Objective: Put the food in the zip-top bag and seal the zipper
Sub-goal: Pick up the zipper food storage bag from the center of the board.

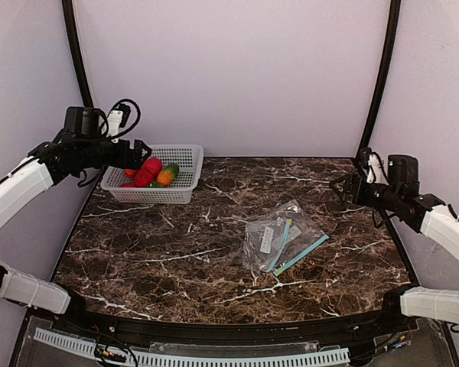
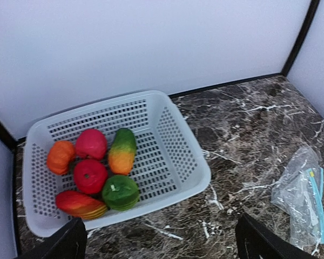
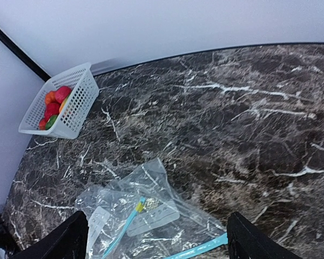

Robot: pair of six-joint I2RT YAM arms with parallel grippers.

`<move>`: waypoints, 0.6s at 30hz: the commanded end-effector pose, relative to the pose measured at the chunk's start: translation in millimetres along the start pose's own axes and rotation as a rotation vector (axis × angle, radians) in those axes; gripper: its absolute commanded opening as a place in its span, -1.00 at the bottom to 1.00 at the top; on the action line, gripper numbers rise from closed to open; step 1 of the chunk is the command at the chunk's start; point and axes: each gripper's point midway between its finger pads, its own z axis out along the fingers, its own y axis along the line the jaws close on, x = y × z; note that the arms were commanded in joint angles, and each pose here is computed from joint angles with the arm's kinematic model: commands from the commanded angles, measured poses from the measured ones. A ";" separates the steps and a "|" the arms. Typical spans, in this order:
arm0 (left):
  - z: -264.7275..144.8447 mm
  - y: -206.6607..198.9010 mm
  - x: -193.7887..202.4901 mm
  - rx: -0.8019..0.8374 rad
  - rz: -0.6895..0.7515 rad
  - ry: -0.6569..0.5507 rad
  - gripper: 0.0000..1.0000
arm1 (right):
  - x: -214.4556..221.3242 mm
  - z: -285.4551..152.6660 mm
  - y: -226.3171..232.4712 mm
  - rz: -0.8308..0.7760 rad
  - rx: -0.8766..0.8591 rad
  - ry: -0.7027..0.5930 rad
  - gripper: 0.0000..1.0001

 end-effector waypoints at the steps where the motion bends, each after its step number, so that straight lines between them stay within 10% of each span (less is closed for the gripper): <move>1: 16.3 -54.0 -12.0 0.301 -0.035 -0.035 0.93 | 31.3 15.4 29.2 0.091 -0.080 0.133 0.72; 18: 16.3 -18.3 22.2 0.093 0.050 -0.034 0.94 | 119.5 72.9 71.9 0.246 -0.156 0.417 0.07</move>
